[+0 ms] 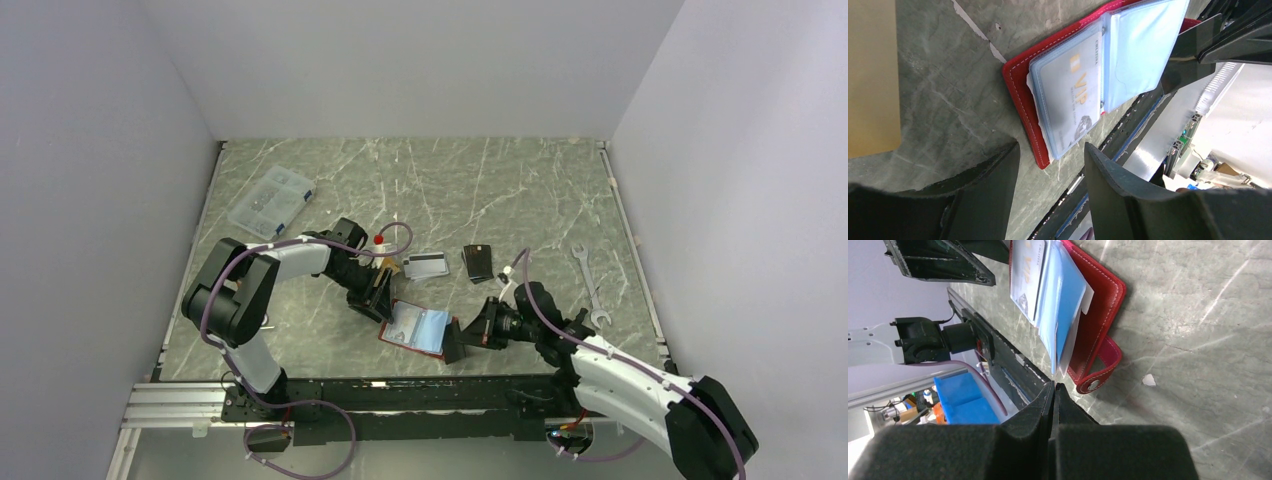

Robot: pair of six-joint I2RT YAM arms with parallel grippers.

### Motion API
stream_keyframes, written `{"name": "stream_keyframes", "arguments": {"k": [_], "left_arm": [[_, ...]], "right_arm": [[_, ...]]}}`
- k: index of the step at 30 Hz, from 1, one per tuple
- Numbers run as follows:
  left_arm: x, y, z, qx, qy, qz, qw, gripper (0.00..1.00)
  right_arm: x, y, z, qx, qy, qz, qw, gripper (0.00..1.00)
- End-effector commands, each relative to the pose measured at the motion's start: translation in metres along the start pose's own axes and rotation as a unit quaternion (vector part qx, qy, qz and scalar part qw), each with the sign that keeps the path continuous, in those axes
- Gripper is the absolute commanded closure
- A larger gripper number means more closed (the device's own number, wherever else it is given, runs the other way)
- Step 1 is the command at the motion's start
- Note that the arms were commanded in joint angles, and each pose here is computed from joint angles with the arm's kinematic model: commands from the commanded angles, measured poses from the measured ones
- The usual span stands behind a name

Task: Put the credit cards into the card holder
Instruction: Turn over the card slot in the card holder.

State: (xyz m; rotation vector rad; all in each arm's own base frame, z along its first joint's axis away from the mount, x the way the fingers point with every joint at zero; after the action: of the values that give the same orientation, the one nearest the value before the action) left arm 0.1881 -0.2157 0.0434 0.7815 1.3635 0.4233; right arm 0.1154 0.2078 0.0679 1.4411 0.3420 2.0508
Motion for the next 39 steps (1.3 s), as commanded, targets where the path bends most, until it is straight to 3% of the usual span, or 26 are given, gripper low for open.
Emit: {"name": "stream_keyframes", "arguments": {"k": [1, 9, 31, 39], "left_arm": [[-0.001, 0.003, 0.011, -0.024, -0.03, 0.014, 0.999, 0.44], [-0.001, 0.006, 0.012, -0.028, -0.03, 0.013, 0.999, 0.44], [0.0, 0.01, 0.015, -0.035, -0.019, 0.001, 0.999, 0.44], [-0.004, 0.019, 0.015, -0.038, 0.013, -0.061, 0.997, 0.42]], "right_arm": [[0.031, 0.001, 0.022, -0.027, 0.028, 0.052, 0.998, 1.0], [0.017, 0.012, 0.014, -0.018, 0.035, -0.001, 0.999, 1.0], [0.052, -0.025, 0.037, -0.018, 0.054, 0.075, 0.996, 1.0], [0.054, -0.039, 0.035, 0.001, 0.063, 0.069, 0.996, 1.0]]}}
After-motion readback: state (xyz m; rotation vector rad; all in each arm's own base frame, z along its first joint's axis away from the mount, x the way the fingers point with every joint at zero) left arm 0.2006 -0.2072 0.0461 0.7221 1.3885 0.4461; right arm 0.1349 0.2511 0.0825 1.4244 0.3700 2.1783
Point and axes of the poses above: each gripper's point midway between its finger pads, its own y axis back along the fingers, its own x axis along the line the jaws close on, z = x × y, the point moved 2 cm from there along y, back along the fingers, and after that the axes turned 11 degrees about y, right-handed, at the moved point
